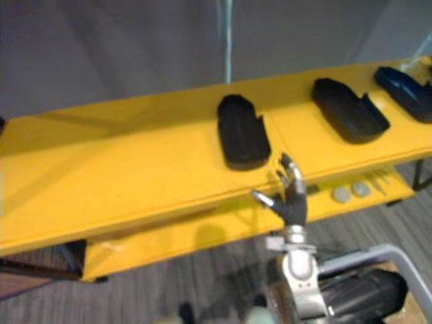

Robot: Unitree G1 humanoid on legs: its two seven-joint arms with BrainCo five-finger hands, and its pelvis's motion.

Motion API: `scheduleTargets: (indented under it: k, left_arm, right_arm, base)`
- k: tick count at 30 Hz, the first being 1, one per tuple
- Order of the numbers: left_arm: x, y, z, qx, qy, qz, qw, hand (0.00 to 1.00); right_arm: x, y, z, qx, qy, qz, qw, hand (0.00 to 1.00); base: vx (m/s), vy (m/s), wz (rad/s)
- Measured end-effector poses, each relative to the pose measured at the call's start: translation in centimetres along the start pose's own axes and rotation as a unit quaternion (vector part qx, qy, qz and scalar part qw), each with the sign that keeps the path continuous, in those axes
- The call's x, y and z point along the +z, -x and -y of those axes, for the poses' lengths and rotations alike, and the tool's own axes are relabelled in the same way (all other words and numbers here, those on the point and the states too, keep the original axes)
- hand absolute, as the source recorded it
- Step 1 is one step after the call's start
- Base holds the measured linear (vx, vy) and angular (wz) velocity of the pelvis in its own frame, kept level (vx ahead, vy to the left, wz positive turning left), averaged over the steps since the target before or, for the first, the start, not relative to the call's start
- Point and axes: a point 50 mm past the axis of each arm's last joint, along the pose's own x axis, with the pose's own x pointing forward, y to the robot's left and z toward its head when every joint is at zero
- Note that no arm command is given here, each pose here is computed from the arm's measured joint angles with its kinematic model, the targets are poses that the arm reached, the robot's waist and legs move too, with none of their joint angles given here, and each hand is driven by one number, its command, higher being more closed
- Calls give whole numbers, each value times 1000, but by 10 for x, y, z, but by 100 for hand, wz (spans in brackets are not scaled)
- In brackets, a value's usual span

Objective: Walk over and take plastic housings, then place them on the shelf

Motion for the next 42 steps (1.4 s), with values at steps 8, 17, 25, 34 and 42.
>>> scheduleTargets:
  k: [8,17,25,34,42]
  left_arm:
    - [5,-1,4,-6,7,8,1000,0]
    - [7,-2,9,-12,19,9,1000,0]
    - [4,-2,10,-17,17,-9,1000,0]
    - [3,-2,11,-20,16,-12,1000,0]
    - [5,-2,12,-23,17,-10,1000,0]
  right_arm:
    - [2,-2,9,-11,-14,5,1000,100]
    - [1,-31,0,9,-13,28,999,100]
    - [-9,-57,-11,14,18,20,1000,100]
    - [-14,-72,-18,26,48,7,999,100]
    - [-22,-80,-20,25,64,-14,998,100]
  base:
    - [8,2,0]
    - [-6,8,8]
    - [-31,4,11]
    - [-18,11,6]
    - [0,0,0]
